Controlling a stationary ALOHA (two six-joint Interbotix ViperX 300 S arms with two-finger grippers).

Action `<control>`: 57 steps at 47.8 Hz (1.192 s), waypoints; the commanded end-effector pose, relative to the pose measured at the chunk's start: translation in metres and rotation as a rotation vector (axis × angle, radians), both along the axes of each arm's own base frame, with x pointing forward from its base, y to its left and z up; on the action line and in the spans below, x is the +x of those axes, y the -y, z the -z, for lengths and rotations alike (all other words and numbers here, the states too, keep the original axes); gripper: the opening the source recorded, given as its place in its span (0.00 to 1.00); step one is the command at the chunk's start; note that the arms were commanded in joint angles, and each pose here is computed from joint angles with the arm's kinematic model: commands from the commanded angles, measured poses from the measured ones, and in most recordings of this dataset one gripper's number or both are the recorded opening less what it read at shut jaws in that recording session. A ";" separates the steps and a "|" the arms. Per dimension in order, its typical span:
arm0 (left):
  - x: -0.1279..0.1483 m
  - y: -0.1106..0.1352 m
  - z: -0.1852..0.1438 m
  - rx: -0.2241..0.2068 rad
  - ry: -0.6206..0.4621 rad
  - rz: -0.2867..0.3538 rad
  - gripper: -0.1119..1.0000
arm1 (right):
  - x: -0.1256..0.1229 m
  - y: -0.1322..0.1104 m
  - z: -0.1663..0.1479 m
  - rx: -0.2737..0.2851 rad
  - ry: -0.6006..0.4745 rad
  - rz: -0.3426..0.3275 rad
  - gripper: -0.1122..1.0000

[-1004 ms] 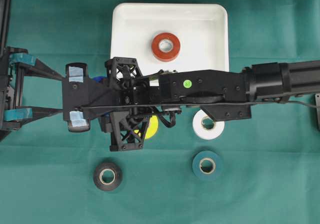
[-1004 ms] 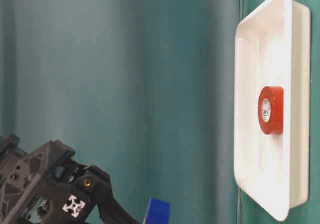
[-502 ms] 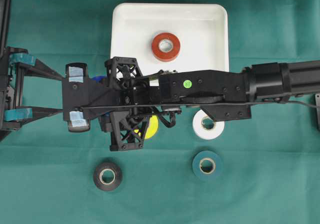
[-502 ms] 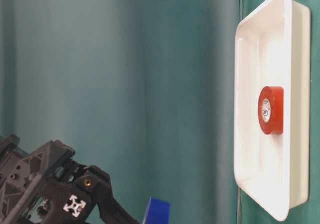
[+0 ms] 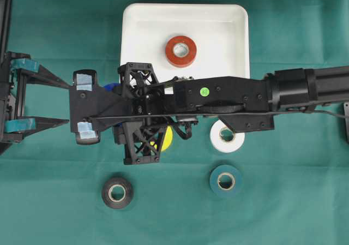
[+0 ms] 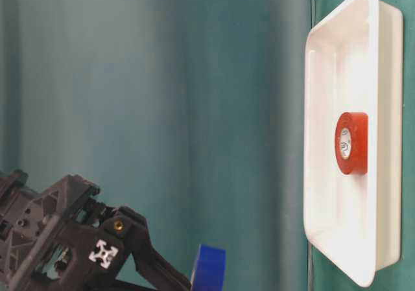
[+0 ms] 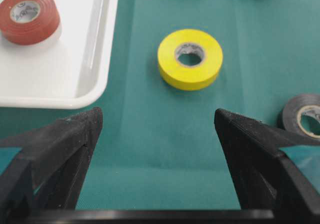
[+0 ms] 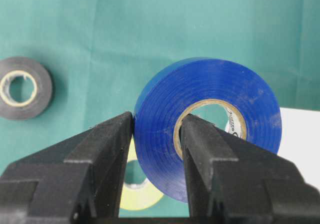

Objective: Pick up the tape from a random location and place it into the white case.
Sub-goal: 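Lift the blue roll with the right gripper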

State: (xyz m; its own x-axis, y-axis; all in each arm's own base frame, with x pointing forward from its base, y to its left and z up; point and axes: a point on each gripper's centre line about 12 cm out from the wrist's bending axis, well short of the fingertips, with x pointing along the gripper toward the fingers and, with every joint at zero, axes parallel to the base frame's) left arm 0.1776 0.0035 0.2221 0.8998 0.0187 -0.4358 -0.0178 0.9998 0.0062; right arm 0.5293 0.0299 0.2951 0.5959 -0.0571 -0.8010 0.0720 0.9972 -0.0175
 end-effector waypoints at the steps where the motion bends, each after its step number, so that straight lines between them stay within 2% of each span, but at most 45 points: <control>1: 0.002 -0.001 -0.003 -0.003 0.006 -0.004 0.97 | -0.014 -0.003 -0.037 0.004 0.069 -0.006 0.40; 21: 0.002 0.000 -0.002 -0.002 -0.002 -0.002 0.97 | -0.061 -0.001 -0.023 0.009 0.041 -0.015 0.40; 42: 0.002 0.000 -0.003 -0.003 0.003 -0.003 0.97 | -0.133 0.005 -0.004 0.050 0.032 0.032 0.40; 57: 0.002 0.000 -0.003 -0.001 0.006 -0.002 0.97 | -0.168 0.008 0.002 0.068 0.022 0.054 0.40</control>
State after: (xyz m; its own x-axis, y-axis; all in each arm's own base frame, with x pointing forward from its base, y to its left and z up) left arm 0.1772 0.0038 0.2212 0.8964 0.0201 -0.4427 -0.0200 0.9998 0.0049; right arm 0.3681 0.0211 0.2767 0.5686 -0.0403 -0.8216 0.1327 0.9902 0.0432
